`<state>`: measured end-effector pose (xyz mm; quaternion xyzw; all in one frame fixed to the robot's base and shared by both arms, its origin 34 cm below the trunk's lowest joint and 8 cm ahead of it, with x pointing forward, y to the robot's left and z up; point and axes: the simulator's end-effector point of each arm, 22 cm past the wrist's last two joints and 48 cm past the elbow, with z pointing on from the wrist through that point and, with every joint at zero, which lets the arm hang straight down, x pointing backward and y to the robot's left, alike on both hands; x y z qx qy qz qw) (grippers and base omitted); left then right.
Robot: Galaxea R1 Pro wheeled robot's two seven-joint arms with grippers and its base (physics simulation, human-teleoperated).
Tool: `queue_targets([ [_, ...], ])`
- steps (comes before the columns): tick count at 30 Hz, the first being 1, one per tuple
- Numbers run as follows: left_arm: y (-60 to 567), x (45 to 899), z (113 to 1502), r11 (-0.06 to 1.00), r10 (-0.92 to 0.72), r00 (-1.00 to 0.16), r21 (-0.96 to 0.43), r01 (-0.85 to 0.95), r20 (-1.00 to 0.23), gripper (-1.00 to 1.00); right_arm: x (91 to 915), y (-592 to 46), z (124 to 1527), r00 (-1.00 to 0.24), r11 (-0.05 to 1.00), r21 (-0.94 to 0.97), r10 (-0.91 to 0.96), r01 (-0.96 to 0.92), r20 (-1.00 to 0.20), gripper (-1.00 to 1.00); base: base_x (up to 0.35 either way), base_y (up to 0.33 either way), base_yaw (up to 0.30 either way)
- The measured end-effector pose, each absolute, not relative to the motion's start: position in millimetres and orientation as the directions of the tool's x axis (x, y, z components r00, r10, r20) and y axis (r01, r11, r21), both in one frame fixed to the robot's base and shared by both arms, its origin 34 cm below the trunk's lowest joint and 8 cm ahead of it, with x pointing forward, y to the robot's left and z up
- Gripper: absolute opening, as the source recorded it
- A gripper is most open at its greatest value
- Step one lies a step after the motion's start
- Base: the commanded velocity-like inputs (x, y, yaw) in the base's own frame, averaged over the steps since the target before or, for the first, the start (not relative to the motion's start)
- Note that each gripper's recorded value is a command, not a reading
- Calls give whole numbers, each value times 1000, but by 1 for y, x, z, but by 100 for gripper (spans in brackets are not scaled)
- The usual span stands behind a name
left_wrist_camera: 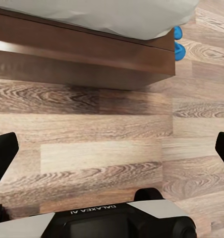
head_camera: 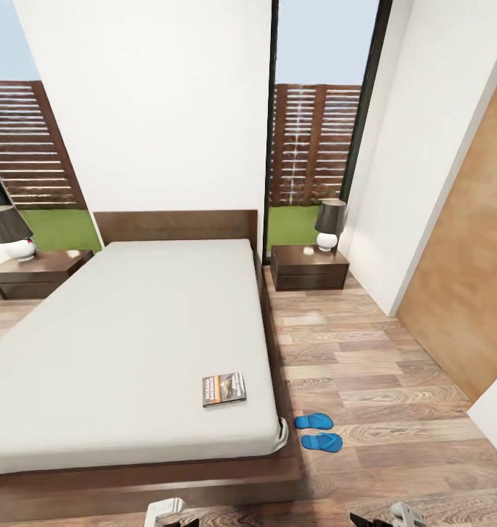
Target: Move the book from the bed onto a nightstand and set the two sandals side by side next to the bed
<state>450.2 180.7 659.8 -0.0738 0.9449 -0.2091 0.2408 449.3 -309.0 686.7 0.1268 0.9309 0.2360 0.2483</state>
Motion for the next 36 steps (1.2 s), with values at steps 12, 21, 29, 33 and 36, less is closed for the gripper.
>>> queue_targets([
  [12, 181, 445, 669, 902, -240, -873, -431, -39, -424, 100, 444, -309, 696, -845, 857, 502, 353, 120, -402, 100, 0, 0, 0],
  [21, 180, 441, 675, 901, -240, -874, -433, -39, -422, 100, 440, -309, 702, -846, 857, 502, 352, 119, -401, 100, 0, 0, 0],
  [29, 181, 441, 676, 902, -240, -874, -430, -40, -423, 100, 439, -309, 703, -846, 857, 501, 351, 118, -401, 100, 0, 0, 0],
  [33, 181, 441, 676, 902, -240, -874, -431, -39, -423, 100, 439, -309, 703, -847, 858, 501, 350, 118, -401, 100, 0, 0, 0],
  [36, 181, 441, 676, 901, -240, -874, -431, -39, -423, 100, 440, -308, 703, -846, 857, 502, 350, 117, -401, 100, 0, 0, 0],
])
